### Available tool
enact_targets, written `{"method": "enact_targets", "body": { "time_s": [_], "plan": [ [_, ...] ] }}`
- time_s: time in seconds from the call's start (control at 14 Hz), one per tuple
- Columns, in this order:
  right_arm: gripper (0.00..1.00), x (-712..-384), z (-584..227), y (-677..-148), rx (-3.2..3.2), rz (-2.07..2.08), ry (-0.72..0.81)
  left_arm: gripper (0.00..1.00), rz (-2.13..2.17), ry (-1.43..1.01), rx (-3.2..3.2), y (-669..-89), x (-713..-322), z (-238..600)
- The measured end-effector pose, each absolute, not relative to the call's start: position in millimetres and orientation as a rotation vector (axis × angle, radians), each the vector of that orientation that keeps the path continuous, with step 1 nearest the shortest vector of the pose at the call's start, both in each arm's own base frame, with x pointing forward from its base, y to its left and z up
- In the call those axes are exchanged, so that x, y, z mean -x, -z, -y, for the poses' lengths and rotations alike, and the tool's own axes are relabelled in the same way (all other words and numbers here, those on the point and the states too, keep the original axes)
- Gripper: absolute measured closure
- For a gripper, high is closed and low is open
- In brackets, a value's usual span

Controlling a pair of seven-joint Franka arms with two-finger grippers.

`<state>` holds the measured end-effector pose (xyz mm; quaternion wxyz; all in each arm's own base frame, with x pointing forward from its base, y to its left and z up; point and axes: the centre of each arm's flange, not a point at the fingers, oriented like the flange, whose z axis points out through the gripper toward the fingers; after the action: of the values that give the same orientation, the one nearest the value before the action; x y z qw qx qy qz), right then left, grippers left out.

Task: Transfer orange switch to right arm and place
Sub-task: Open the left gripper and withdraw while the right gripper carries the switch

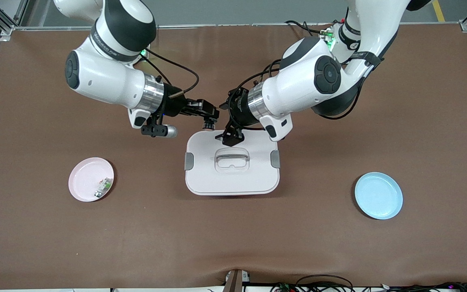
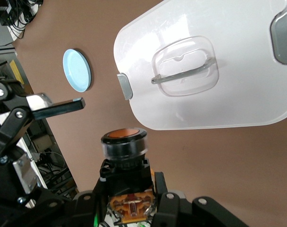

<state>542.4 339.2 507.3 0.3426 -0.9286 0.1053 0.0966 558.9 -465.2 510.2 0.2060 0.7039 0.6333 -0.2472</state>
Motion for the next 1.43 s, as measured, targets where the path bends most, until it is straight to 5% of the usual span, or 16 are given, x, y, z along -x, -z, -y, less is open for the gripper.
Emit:
{"method": "enact_targets", "body": {
  "time_s": [1.43],
  "plan": [
    [0.59,-589.6,-23.9,-462.6,2.791,1.265,-0.073,0.00,-1.324,0.202,-2.352,-535.3,-645.7,293.5]
  ]
}}
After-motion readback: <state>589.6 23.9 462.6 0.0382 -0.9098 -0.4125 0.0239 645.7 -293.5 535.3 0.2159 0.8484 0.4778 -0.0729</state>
